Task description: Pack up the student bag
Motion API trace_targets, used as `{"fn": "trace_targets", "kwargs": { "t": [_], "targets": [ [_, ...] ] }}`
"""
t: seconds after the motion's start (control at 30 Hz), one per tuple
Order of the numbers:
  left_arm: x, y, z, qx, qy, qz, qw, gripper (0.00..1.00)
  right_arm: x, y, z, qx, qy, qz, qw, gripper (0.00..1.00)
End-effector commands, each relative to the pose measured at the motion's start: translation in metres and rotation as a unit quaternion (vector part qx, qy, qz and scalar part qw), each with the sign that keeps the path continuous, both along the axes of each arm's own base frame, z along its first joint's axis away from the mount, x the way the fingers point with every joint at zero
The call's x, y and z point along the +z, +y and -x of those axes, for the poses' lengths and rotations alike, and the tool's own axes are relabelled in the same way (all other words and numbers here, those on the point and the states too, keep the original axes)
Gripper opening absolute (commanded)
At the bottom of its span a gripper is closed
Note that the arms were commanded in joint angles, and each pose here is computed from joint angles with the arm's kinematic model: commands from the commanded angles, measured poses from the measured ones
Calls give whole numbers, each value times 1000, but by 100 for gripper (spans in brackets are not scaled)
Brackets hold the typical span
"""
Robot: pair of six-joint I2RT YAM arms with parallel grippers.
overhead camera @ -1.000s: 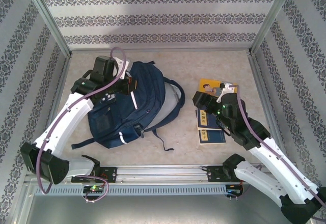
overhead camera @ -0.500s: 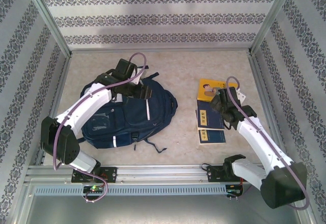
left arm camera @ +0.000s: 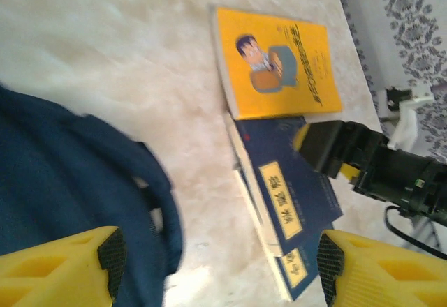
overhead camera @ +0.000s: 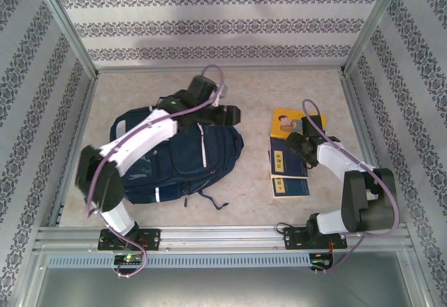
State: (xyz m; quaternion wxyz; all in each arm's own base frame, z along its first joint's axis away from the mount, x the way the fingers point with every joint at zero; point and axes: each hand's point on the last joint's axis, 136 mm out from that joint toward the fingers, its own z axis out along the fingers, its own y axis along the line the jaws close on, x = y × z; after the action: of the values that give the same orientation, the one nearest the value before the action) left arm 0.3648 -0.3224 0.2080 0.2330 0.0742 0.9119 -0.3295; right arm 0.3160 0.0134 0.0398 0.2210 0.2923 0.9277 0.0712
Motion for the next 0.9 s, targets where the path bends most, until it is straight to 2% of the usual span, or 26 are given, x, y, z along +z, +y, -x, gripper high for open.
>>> {"fn": "trace_targets", "kwargs": {
  "t": [0.0, 0.13, 0.27, 0.5, 0.63, 0.8, 0.87],
  "targets": [
    [-21, -46, 2, -9, 59, 60, 996, 74, 7, 24, -20, 68, -28, -46, 996, 84],
    [-60, -65, -4, -2, 99, 53, 994, 74, 5, 38, -19, 97, -39, -74, 992, 78],
    [-96, -78, -3, -2, 139, 37, 990, 74, 8, 47, -11, 122, -39, -63, 990, 73],
    [-137, -88, -5, -10, 165, -4, 986, 74, 10, 62, -4, 127, -56, -108, 984, 71],
    [-154, -89, -3, -16, 170, -29, 985, 72, 11, 65, 0, 107, -63, -140, 982, 71],
    [-168, -92, 0, -27, 177, -51, 983, 65, 9, 68, 9, 70, -70, -205, 974, 70],
    [-173, -94, 2, -37, 179, -59, 981, 58, 11, 71, 10, 63, -78, -229, 968, 70]
  ]
}}
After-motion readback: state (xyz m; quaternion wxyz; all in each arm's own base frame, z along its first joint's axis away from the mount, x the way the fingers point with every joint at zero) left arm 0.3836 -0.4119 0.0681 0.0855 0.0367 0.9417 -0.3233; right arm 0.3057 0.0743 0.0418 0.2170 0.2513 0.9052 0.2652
